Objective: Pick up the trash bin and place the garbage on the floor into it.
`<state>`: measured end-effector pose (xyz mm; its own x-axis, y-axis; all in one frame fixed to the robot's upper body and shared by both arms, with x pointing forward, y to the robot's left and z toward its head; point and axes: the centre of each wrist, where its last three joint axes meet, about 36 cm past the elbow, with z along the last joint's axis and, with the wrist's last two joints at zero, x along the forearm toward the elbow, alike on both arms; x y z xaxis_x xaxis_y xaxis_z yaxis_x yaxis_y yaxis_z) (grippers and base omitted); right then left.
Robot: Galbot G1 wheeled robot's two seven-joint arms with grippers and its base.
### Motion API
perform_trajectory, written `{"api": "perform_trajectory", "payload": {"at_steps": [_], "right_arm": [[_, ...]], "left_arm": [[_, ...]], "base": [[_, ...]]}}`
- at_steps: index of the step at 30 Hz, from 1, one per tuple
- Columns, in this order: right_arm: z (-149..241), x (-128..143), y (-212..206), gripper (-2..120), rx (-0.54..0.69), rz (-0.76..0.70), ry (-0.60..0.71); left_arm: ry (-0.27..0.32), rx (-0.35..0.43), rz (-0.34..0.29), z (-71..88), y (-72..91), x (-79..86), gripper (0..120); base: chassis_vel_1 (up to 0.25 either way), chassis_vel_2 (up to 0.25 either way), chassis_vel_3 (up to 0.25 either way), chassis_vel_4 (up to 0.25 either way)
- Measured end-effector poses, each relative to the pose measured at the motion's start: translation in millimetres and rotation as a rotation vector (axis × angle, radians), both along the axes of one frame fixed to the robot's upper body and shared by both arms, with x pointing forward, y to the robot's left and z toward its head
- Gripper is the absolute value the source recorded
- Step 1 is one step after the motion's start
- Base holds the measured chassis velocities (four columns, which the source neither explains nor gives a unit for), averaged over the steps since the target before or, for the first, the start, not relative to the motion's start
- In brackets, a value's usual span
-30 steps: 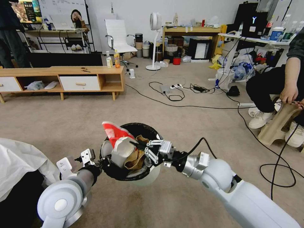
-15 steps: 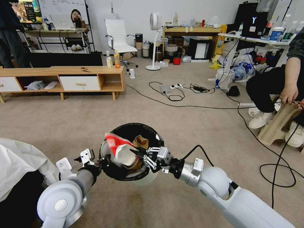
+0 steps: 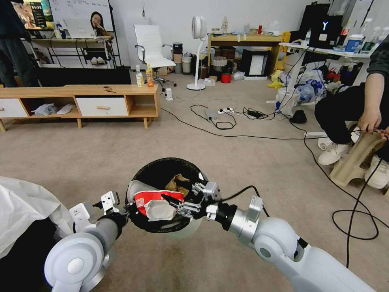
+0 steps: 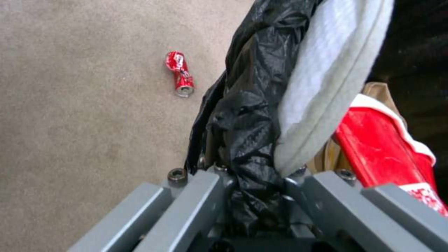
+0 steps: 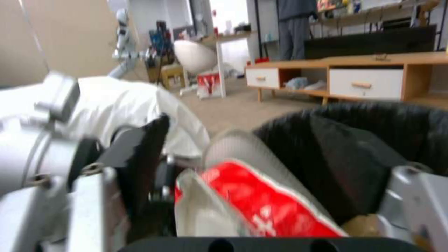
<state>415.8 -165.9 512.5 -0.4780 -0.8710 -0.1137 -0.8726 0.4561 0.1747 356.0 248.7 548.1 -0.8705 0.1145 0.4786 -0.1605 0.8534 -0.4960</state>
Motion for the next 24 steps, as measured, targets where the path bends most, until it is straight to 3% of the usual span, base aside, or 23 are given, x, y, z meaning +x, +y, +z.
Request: {"api": "perform_trajectory", "payload": {"at_steps": [4, 6, 10, 14, 16, 18, 24], "right_arm": [[13, 4, -6, 94, 0.035, -0.021, -0.069], [36, 9, -15, 99, 0.069, -0.047, -0.181], [61, 12, -25, 100, 0.106, -0.092, -0.278], [98, 14, -55, 100, 0.132, -0.230, -0.384], [102, 15, -62, 100, 0.127, -0.268, -0.393], [113, 14, -89, 100, 0.108, -0.419, -0.389], [111, 8, -121, 100, 0.067, -0.653, -0.320]], "left_arm": [[0.001, 0.001, 0.004, -0.1, 1.0, -0.4, 4], [0.001, 0.004, 0.010, 0.1, 2.8, -1.6, 4], [-0.002, 0.007, 0.015, 1.6, 4.1, -4.0, 4], [-0.018, 0.008, 0.026, 6.6, 5.9, -7.4, 4], [-0.020, 0.008, 0.029, 7.1, 6.7, -7.5, 4], [-0.026, 0.010, 0.041, 8.6, 9.7, -7.2, 4], [-0.031, 0.006, 0.052, 9.7, 12.3, -8.0, 4]], "base": [[0.000, 0.000, 0.000, 0.000], [0.000, 0.000, 0.000, 0.000], [0.000, 0.000, 0.000, 0.000], [0.000, 0.000, 0.000, 0.000], [0.000, 0.000, 0.000, 0.000], [0.000, 0.000, 0.000, 0.000], [0.000, 0.000, 0.000, 0.000]]}}
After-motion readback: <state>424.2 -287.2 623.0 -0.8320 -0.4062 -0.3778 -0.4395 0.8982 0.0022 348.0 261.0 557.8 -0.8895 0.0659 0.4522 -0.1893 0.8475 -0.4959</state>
